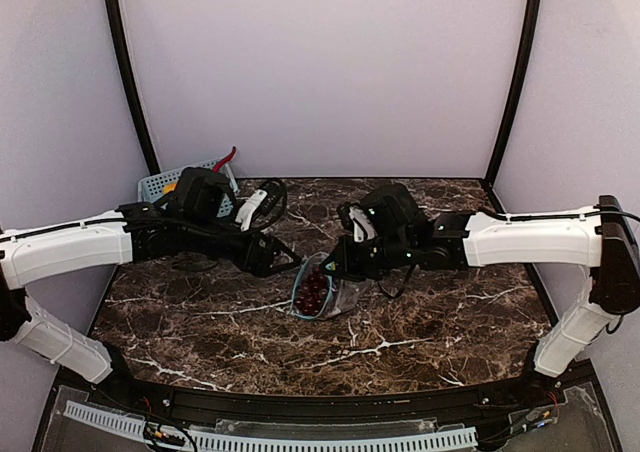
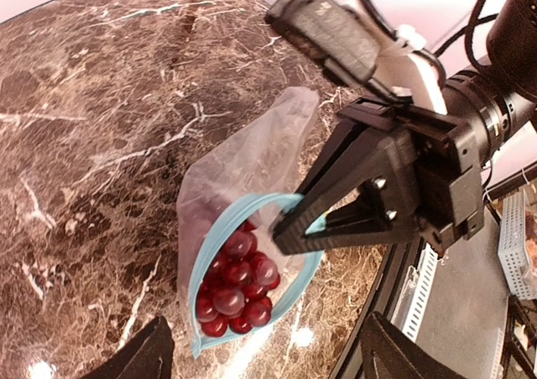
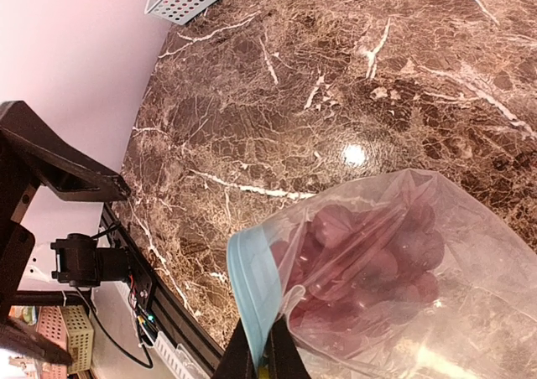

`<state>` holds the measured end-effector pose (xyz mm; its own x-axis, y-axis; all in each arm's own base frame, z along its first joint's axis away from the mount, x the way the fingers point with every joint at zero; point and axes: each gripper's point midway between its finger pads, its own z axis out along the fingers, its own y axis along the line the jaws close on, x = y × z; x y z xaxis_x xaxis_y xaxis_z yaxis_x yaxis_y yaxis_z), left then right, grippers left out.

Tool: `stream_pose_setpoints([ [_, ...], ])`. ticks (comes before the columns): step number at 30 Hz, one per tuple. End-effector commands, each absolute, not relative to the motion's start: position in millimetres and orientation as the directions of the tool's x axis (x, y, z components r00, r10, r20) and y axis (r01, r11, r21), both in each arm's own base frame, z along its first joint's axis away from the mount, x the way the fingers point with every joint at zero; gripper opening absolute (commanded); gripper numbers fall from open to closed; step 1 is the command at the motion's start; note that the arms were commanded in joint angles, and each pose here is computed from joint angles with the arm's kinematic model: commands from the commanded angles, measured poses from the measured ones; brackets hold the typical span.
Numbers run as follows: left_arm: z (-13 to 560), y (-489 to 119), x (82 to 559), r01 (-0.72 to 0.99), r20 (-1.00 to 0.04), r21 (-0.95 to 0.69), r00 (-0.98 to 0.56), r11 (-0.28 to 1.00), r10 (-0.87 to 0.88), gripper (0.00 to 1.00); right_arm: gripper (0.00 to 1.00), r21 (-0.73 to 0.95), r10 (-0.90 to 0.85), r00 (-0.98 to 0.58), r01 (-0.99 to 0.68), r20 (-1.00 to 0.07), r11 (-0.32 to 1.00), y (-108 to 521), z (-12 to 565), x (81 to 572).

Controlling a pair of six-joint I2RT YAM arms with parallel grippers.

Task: Place the food in the zip-top bag and seal the zipper
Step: Adjust the zipper food storage bag at the center of the board.

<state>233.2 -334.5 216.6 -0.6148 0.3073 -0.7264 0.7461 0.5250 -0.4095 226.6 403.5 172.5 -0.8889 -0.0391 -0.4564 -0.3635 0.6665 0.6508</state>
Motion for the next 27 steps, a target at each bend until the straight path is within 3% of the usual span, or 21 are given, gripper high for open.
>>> stream_pose_setpoints([
  [1, 199.0, -313.7, 226.6, 0.601, -0.637, -0.572, -0.754, 0.559, 0.160, 0.77, 0.05, 0.671, 0.009, -0.874, -0.366, -0.485, 0.645, 404.0, 188.1, 234.7],
  [5, 173.8, -306.1, 215.5, 0.530, -0.575, -0.641, -0.811, 0.556, 0.111, 0.75, 0.05, 0.671, 0.007, -0.874, -0.368, -0.487, 0.644, 404.7, 188.5, 234.8],
  [8, 154.7, -302.5, 209.7, 0.496, -0.541, -0.665, -0.835, 0.558, 0.099, 0.67, 0.05, 0.672, 0.007, -0.874, -0.368, -0.486, 0.643, 404.6, 188.3, 234.7],
  [27, 93.7, -315.8, 214.7, 0.491, -0.486, -0.650, -0.855, 0.580, 0.180, 0.38, 0.05, 0.675, 0.012, -0.875, -0.365, -0.484, 0.641, 402.7, 188.8, 233.2],
])
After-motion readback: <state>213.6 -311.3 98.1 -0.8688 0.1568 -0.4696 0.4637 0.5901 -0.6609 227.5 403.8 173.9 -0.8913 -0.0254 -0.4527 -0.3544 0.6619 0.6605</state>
